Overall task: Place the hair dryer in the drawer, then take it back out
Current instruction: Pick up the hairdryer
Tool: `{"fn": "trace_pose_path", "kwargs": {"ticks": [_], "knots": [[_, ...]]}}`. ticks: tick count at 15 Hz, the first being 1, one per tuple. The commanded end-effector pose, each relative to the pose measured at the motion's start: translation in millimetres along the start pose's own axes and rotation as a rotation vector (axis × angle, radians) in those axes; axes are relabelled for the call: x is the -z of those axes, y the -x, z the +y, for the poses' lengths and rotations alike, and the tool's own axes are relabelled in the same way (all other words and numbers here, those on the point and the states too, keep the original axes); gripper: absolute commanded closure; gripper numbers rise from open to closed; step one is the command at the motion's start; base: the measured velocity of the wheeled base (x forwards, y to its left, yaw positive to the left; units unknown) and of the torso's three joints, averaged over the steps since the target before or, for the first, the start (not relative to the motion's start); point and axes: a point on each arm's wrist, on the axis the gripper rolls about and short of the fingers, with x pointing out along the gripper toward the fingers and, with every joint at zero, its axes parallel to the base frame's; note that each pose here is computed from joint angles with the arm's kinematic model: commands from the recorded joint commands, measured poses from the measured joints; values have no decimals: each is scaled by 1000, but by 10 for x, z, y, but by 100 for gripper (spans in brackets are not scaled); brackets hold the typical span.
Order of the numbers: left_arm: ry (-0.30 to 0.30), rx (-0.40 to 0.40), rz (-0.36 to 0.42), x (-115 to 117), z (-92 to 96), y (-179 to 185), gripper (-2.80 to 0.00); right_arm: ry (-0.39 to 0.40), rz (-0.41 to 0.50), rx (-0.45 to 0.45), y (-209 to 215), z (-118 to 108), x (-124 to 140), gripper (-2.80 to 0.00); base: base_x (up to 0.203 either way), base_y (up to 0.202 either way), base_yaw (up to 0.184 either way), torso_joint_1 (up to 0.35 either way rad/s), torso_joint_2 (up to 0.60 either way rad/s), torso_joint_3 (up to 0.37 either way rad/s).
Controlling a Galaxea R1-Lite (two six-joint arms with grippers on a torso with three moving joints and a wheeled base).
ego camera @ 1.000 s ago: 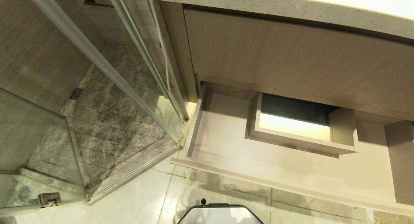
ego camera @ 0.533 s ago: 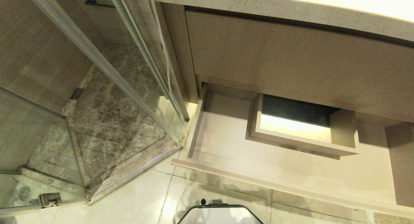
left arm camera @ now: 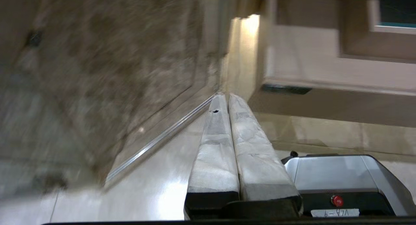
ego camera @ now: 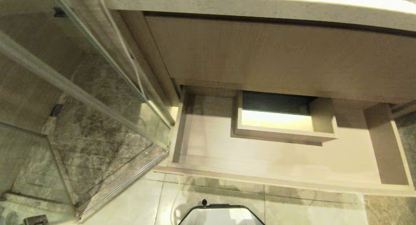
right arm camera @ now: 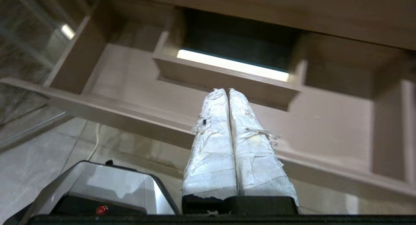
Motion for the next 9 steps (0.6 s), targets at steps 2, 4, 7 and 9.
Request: {"fn": "trace_pose_path", "kwargs": {"ticks": [2, 4, 7, 9], "knots": [[0, 0, 0, 0, 0, 0, 0, 2, -2, -1, 14, 13, 115, 0, 1, 9, -172, 126, -240, -107], [0, 0, 0, 0, 0, 0, 0, 1, -2, -1, 14, 13, 115, 0, -1, 4, -128, 49, -95, -37], [0, -1, 2, 4, 0, -1, 0, -2, -2, -1, 14, 13, 115, 0, 1, 0, -19, 9, -9, -5], [0, 0, 1, 3, 0, -1, 0, -4, 1, -3, 14, 13, 118, 0, 0, 0, 0, 0, 0, 0]]}}
